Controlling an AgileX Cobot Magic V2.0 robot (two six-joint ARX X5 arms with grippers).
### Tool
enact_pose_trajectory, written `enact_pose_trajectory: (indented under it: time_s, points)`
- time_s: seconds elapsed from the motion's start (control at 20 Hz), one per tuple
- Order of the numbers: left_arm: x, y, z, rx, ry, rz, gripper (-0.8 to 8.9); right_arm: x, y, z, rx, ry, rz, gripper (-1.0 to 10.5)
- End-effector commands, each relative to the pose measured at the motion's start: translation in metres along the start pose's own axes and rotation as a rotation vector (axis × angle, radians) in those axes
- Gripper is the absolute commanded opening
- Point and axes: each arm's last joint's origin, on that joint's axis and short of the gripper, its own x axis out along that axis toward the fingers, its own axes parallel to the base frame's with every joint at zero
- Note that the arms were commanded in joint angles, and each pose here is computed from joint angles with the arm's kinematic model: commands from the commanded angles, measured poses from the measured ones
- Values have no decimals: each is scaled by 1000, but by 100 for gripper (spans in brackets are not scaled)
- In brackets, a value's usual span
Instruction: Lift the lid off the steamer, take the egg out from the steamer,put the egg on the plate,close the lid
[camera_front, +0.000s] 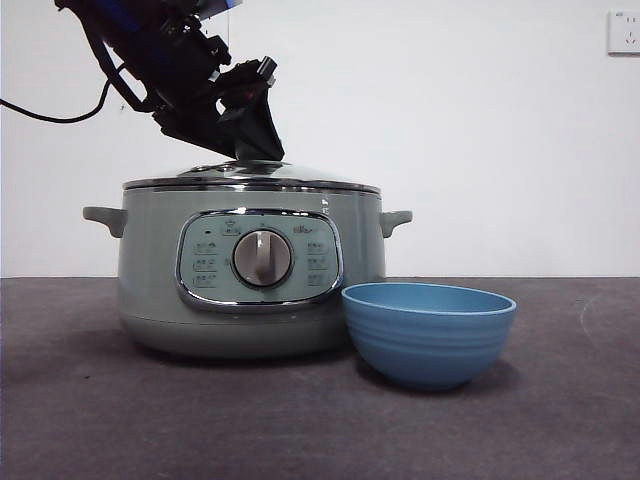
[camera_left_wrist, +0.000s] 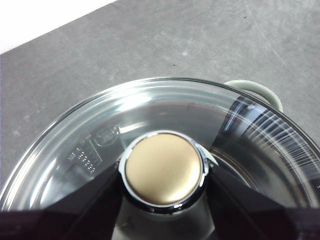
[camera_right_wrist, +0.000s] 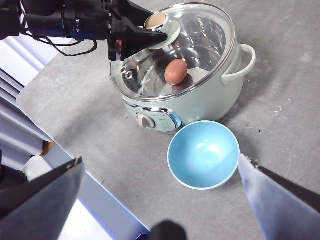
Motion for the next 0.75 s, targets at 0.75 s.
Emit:
enact_pose_trajectory:
  time_s: [0.75]
  points:
    - [-162, -9, 75, -6, -260, 48, -8, 41, -15, 31, 19, -69, 53, 597]
